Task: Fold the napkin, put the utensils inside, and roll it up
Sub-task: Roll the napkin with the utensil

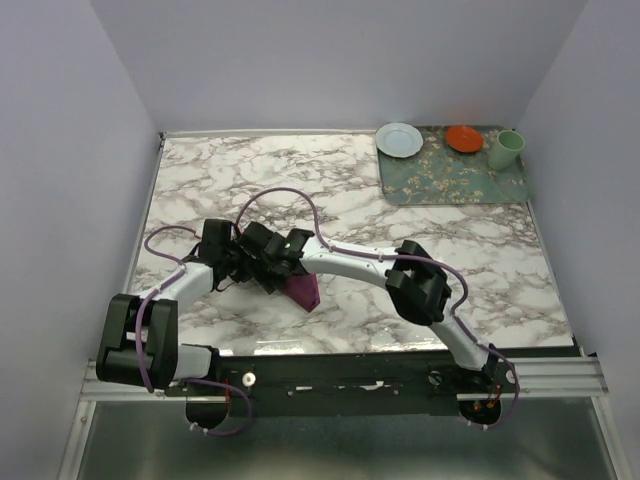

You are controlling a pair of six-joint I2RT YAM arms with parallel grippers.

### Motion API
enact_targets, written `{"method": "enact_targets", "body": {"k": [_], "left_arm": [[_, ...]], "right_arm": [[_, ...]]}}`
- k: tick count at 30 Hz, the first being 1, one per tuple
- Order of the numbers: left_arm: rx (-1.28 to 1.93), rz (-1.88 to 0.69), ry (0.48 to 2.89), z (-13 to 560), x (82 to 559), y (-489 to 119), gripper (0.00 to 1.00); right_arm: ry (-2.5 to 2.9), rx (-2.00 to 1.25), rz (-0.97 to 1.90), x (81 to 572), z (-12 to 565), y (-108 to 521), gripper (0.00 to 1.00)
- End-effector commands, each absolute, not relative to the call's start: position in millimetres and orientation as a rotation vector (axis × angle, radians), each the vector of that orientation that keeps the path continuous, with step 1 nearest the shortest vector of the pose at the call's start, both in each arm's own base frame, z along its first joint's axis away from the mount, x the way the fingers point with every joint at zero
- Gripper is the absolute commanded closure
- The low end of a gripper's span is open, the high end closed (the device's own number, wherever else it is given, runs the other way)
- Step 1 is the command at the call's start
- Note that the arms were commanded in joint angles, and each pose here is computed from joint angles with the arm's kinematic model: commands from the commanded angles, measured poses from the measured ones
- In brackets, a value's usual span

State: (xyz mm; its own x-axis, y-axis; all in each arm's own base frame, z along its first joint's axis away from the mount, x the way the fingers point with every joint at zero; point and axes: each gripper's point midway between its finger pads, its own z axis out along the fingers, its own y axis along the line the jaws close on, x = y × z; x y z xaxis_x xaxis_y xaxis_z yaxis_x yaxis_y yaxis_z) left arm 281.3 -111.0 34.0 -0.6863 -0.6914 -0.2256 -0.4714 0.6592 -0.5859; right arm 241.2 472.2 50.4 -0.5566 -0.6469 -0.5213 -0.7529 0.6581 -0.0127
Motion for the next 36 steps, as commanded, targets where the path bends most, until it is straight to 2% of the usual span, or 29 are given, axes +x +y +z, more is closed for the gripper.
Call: {"method": "enact_targets", "body": {"k": [1,5,8,12,15,19,23,26,27,30,32,36], "left_arm": [[-0.916,-0.698,2.472,35.0,273.6,-113.9,0.79],[-0.924,-0.705,2.47,36.3,274.6,-114.8,0.8],[-0.93,-0.707,2.467,37.0,275.6,-115.1,0.8],[-0.938,-0.714,2.471,36.1,273.2,-115.9,0.79],[-0.951,-0.728,2.468,34.8,270.4,-115.8,0.76],[-0.961,-0.724,2.46,32.9,268.8,-112.5,0.75],[-0.945,-0.724,2.458,36.3,270.5,-111.6,0.74],[-0.866,-0.673,2.449,47.0,274.9,-105.8,0.58],[-0.84,-0.655,2.439,53.4,275.9,-103.1,0.47],[-0.768,-0.586,2.431,65.6,275.6,-94.3,0.34],[-0.761,-0.572,2.452,66.0,269.3,-92.9,0.3],[-0.763,-0.616,2.445,66.1,262.1,-97.4,0.22]], "right_arm": [[2.342,-1.14,0.043,249.3,26.6,456.1,0.36],[2.348,-1.145,0.043,246.9,18.5,454.6,0.36],[2.351,-1.13,0.019,247.3,13.0,452.2,0.41],[2.366,-1.108,-0.011,248.2,3.2,446.4,0.58],[2.364,-1.093,0.001,249.8,-3.6,441.6,0.64],[2.351,-1.044,0.066,256.8,-0.4,439.8,0.83],[2.377,-1.011,0.161,263.5,-5.1,435.4,0.91],[2.406,-1.003,0.353,257.5,-5.7,437.3,0.93],[2.435,-1.049,0.494,244.4,-6.9,443.2,0.93],[2.465,-1.045,0.742,236.3,-8.0,444.2,0.93],[2.518,-0.991,0.858,245.4,-7.8,439.6,0.93],[2.592,-0.987,1.249,233.3,-4.1,440.7,0.92]]}}
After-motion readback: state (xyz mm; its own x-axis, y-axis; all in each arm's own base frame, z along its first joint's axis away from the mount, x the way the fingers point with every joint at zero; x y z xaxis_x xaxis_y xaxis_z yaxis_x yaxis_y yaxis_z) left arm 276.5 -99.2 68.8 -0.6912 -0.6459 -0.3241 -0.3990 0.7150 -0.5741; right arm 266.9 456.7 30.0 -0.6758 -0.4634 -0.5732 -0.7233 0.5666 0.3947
